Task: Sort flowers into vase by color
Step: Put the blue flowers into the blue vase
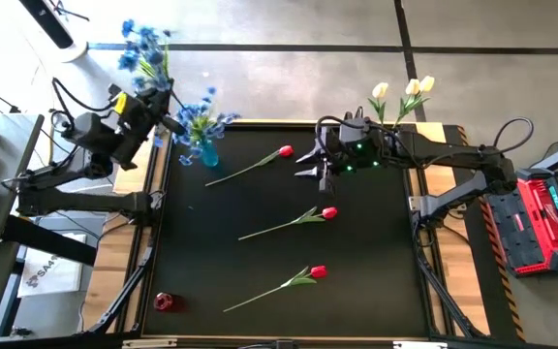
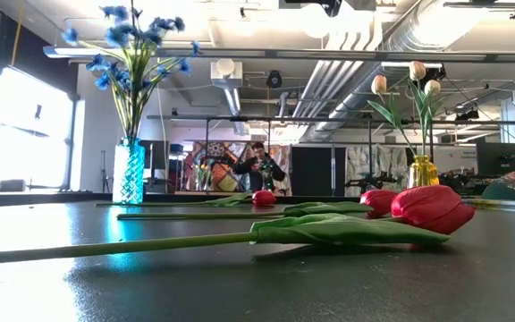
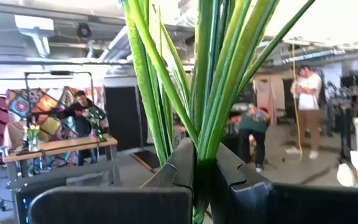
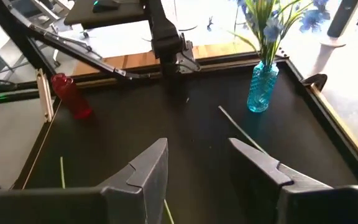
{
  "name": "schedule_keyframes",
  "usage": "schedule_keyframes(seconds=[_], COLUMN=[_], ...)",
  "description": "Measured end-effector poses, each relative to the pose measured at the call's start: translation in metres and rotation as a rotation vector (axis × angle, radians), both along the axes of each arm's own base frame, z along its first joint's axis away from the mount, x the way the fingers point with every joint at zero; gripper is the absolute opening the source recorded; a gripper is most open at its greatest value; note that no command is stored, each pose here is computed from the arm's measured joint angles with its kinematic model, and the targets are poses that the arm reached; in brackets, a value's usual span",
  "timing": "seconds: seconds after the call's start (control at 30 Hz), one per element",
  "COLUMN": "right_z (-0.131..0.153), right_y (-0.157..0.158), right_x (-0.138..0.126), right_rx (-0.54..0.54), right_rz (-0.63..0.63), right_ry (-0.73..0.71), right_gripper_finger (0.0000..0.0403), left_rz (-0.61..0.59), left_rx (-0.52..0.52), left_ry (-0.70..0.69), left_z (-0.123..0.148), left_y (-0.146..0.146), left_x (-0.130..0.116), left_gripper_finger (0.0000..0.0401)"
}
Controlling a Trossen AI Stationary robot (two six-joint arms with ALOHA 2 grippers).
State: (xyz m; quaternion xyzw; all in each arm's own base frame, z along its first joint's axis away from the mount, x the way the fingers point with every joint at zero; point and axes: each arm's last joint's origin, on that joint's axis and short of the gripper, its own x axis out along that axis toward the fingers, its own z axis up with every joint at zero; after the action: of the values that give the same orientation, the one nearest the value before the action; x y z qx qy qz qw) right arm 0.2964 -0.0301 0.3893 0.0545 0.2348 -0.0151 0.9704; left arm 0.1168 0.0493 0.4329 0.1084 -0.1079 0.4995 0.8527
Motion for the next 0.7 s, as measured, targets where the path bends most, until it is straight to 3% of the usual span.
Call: schedule_keyframes(seconds=[0.37, 0.57, 0.7], right_z=[-0.003, -0.003, -0.001], right_y=[-0.006, -0.021, -0.036], right_x=[-0.003, -0.005, -0.007], right_rx=[0.008, -0.015, -0.020], right_rz=[0.072, 0.032, -0.019], right_ry=[0.033, 0.026, 0.005], right_gripper_finger=[0.0151, 0.0151, 0.0151], left_rz=[-0.022, 0.077, 0.113], left_rx=[0.078, 0.056, 0.024], left_ry=[-0.105, -0.022, -0.046], left_z=[0.011, 0.006, 0.001], left_y=[0.004, 0.007, 0.017], left_x=[-0.006, -0.006, -0.008], left_gripper_finger=[0.0000, 0.0000, 0.0000])
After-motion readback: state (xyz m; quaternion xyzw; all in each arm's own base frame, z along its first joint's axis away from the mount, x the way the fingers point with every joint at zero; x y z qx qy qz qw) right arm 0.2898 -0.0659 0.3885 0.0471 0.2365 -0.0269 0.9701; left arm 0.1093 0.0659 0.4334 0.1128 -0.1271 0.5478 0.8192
